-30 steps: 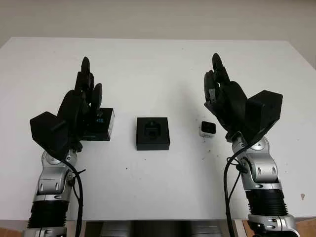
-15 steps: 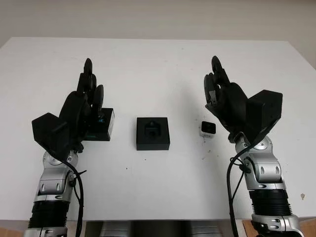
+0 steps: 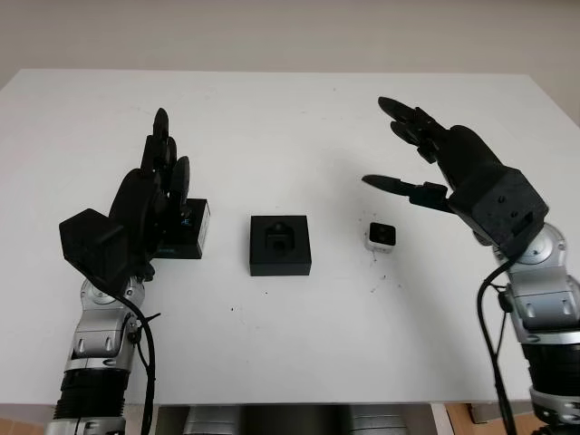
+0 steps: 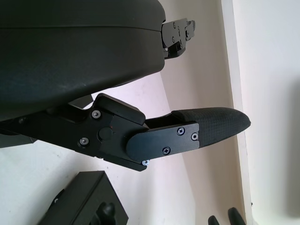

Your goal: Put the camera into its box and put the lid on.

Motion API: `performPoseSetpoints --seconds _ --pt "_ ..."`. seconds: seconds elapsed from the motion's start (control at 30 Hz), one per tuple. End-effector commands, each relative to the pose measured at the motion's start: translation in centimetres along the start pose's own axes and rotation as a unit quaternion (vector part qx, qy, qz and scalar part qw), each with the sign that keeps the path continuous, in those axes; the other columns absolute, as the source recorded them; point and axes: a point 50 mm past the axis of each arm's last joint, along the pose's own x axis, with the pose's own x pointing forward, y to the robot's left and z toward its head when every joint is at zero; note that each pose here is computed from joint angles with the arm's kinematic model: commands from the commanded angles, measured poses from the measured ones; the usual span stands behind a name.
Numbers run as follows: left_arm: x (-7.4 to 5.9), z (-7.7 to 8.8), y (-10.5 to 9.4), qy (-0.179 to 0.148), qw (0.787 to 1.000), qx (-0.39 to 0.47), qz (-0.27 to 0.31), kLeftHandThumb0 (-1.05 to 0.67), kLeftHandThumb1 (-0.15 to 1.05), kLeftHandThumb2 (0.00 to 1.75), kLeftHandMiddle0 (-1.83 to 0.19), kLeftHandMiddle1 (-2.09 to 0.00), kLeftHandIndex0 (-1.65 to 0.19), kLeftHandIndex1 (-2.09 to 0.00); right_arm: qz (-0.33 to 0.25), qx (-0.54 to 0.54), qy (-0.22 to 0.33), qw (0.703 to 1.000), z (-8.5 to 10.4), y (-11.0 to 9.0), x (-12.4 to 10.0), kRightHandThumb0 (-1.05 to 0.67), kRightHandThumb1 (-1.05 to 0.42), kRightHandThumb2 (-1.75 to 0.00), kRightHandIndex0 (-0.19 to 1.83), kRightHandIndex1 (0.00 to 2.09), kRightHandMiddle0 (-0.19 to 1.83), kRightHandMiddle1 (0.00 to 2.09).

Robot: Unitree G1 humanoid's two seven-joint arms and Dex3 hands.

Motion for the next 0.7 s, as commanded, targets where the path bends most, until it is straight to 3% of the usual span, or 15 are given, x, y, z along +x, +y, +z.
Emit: performPoseSetpoints --seconds 0.0,0.53,0.63,0.67 --pt "-0.2 0.2 -0.2 -0.004 1.0 0.003 -0.002 -0.82 1.05 0.64 0.19 0.0 0.19 0.0 0.016 -0.044 -0.009 0.999 0.6 -0.3 0.0 -0.59 -0.81 -0.04 0.23 0.19 0.26 0.26" --pt "-0.1 0.3 -0.3 0.002 1.0 0.001 -0.007 -0.81 1.05 0.65 0.19 0.0 0.19 0.0 0.075 -0.122 0.032 0.989 -1.3 0.1 -0.5 -0.62 -0.84 -0.06 0.37 0.21 0.35 0.14" --pt "0.0 0.4 -0.3 0.001 1.0 0.004 -0.007 -0.82 1.05 0.64 0.19 0.0 0.19 0.0 0.079 -0.135 0.04 0.987 -1.6 0.2 -0.7 -0.6 -0.82 -0.05 0.4 0.31 0.37 0.13" --pt "0.0 0.4 -0.3 0.001 1.0 0.007 -0.008 -0.82 1.05 0.64 0.19 0.0 0.19 0.0 0.081 -0.144 0.045 0.985 -1.7 0.3 -0.7 -0.59 -0.82 -0.05 0.29 0.56 0.39 0.12"
